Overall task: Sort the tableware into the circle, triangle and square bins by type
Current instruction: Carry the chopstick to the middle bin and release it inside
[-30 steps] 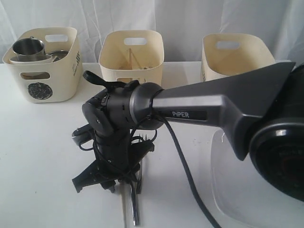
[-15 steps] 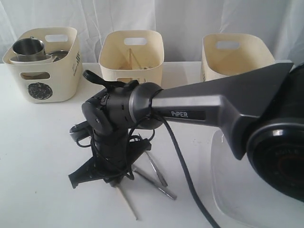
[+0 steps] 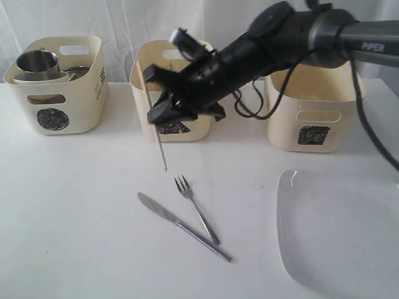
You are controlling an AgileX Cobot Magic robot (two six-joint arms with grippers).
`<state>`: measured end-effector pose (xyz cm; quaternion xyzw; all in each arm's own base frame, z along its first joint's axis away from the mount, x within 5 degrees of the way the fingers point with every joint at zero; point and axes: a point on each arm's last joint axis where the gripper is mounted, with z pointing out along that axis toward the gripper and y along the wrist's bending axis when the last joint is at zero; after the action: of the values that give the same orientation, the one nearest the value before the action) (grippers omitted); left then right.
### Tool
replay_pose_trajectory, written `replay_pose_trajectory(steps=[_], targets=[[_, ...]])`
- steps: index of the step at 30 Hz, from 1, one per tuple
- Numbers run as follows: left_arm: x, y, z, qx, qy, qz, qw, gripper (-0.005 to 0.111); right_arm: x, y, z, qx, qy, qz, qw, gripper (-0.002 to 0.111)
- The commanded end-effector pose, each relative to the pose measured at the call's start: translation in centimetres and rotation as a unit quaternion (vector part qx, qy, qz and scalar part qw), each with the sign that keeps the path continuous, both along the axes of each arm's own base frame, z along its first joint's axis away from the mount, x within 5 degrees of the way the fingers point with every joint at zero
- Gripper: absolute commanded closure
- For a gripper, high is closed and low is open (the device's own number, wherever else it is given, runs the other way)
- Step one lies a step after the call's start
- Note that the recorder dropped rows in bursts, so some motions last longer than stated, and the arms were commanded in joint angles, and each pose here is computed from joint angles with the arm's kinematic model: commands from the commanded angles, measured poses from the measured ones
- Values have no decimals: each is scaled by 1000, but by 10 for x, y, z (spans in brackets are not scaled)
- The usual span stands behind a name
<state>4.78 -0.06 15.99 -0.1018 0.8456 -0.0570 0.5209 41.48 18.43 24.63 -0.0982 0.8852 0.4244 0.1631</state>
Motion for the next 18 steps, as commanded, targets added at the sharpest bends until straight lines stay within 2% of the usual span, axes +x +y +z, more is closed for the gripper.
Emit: replay_pose_trajectory(steps=[1, 8, 15, 18], targets=[[-2, 0, -6, -1, 25, -1, 1000, 107, 18, -39, 21, 96, -54, -30, 993, 108], [-2, 0, -6, -1, 25, -1, 1000, 107, 41, -71, 39, 150, -178, -101, 967, 108], [-2, 0, -6, -1, 25, -1, 1000, 107, 66, -91, 32, 110, -260, -212, 936, 108], [-2, 0, -6, -1, 25, -1, 1000, 107, 74, -93, 25, 74, -294, -207, 930, 108]])
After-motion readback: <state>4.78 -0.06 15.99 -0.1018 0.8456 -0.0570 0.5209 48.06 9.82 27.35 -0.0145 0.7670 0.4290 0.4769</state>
